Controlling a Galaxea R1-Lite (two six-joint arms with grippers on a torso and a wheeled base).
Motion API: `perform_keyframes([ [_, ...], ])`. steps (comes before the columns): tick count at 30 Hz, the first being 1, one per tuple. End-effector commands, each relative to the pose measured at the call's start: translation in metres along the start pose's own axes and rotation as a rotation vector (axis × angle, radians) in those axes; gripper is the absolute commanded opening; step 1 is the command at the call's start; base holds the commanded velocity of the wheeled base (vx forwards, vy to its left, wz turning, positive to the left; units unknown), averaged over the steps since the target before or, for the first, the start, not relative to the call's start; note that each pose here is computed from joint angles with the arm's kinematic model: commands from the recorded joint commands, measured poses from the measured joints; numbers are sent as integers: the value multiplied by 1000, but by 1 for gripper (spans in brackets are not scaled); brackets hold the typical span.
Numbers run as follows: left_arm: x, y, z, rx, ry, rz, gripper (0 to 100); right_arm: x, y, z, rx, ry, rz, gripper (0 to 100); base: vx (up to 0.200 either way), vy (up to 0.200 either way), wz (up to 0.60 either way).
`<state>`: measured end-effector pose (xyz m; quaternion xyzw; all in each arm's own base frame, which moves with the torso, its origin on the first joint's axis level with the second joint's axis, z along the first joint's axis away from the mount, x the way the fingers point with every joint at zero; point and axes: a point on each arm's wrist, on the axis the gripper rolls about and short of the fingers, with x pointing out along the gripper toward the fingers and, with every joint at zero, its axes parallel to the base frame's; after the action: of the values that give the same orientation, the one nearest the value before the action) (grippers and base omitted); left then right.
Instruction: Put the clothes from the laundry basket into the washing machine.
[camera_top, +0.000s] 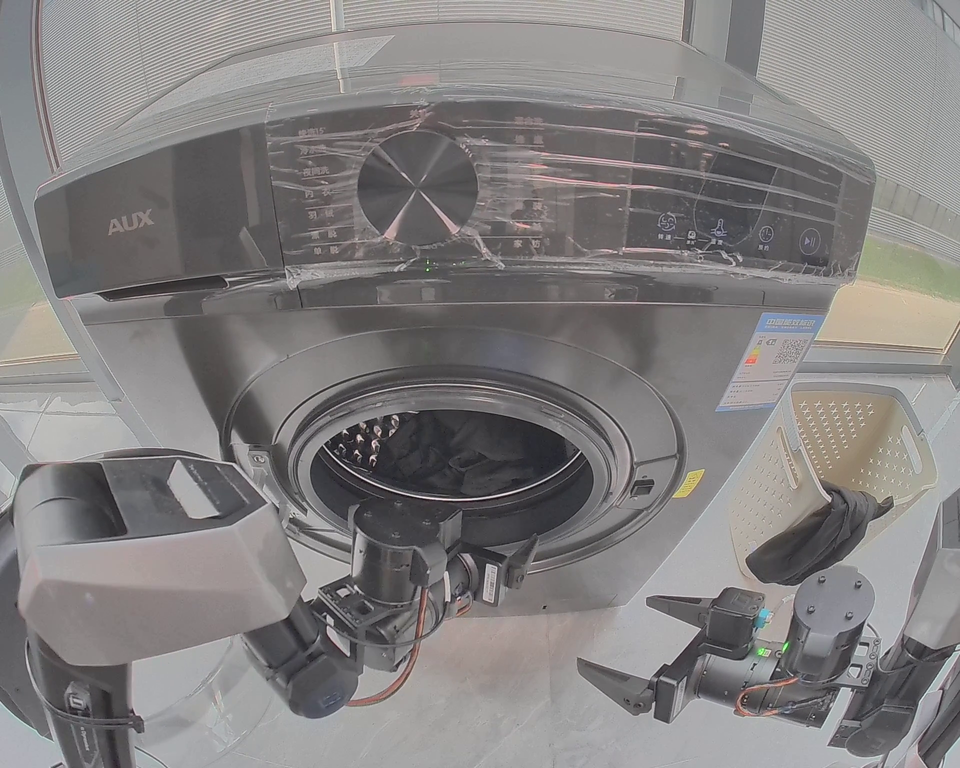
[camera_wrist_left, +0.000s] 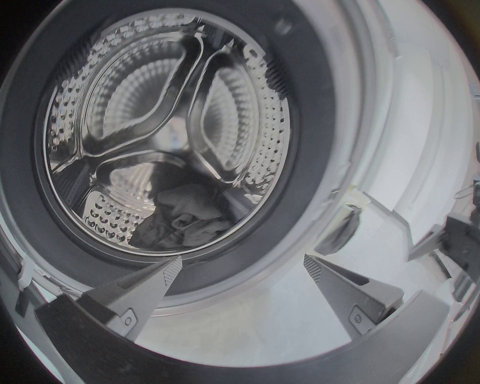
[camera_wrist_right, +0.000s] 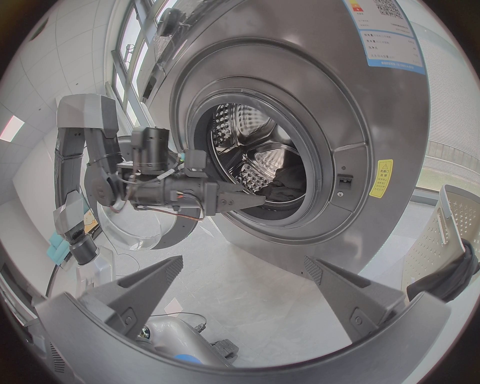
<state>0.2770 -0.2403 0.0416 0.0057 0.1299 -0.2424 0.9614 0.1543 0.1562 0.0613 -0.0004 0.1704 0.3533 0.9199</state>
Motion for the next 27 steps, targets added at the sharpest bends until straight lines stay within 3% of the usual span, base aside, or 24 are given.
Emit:
perform_keyframes([
  [1, -48, -20, 19, -13, -78, -92, 100, -9, 9, 2, -18, -14, 42, 100, 0, 0, 0],
  [6, -81, -21, 31, -37, -140, -116, 100, -17, 4, 9, -12, -53, 2, 100, 0, 0, 0],
  [9, -115, -8, 55, -85, -253, -97, 100, -33, -11, 22, 26, -143, -168, 100, 0, 0, 0],
  [11, -129, -1, 62, -111, -281, -88, 100, -41, -15, 30, 44, -190, -196, 100, 0, 0, 0],
  [12, -141, 7, 63, -144, -291, -78, 100, -49, -20, 37, 58, -236, -227, 100, 0, 0, 0],
  [14, -151, 13, 60, -159, -279, -65, 100, -58, -27, 44, 63, -281, -266, 100, 0, 0, 0],
  [18, -165, 28, 48, -149, -250, 12, 100, -74, -35, 53, 73, -360, -319, 100, 0, 0, 0],
  [21, -172, 34, 44, -142, -253, 36, 100, -82, -32, 55, 85, -372, -306, 100, 0, 0, 0],
  [22, -183, 44, 46, -131, -280, 55, 100, -91, -32, 56, 91, -371, -312, 100, 0, 0, 0],
  [24, -190, 51, 47, -103, -293, 64, 100, -98, -33, 52, 108, -341, -330, 100, 0, 0, 0],
  [27, -202, 56, 49, -61, -316, 55, 100, -109, -34, 47, 114, -298, -357, 100, -67, 0, 0],
])
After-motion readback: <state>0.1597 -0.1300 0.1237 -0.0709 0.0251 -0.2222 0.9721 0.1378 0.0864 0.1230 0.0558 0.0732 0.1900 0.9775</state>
